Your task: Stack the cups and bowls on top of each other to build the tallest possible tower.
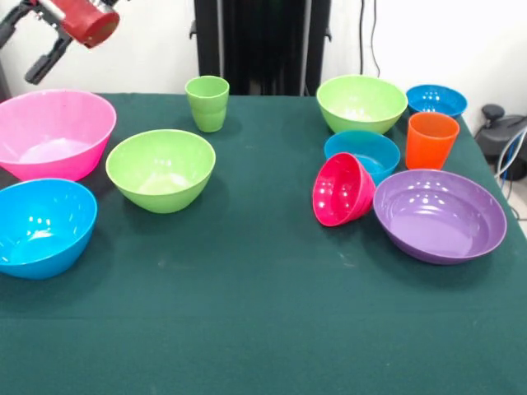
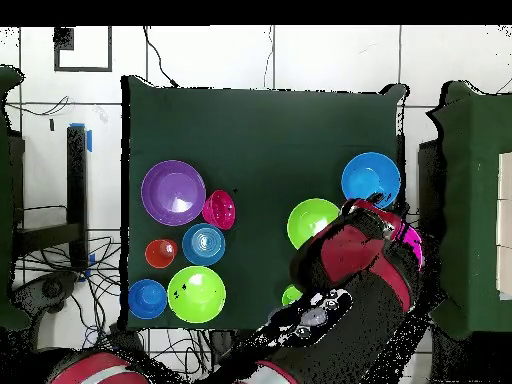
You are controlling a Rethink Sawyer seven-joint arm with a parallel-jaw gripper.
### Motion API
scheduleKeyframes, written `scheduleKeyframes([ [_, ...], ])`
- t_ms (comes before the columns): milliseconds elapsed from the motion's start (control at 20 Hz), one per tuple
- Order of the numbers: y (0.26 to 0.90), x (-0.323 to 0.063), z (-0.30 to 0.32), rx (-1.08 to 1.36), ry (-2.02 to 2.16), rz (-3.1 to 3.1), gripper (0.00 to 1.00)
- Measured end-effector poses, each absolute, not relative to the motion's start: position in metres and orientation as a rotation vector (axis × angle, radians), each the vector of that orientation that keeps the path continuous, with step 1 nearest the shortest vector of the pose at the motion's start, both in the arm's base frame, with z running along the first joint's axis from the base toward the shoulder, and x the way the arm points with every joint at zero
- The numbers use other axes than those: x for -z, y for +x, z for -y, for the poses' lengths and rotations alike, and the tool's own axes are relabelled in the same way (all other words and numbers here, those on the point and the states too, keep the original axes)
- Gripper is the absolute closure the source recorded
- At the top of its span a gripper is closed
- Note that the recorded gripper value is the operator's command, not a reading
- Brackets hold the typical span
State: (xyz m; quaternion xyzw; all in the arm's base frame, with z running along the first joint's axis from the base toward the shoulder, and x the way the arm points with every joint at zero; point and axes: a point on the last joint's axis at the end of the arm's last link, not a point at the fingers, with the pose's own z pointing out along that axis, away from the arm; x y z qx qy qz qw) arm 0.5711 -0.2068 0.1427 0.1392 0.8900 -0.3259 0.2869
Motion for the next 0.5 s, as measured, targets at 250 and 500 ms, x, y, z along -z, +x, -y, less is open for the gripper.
scheduleKeyframes([
  [250, 0.540, -0.065, 0.146, 0.454, 0.495, -2.601, 0.00],
  [500, 0.508, -0.052, 0.126, 0.063, 0.739, -2.700, 0.00],
])
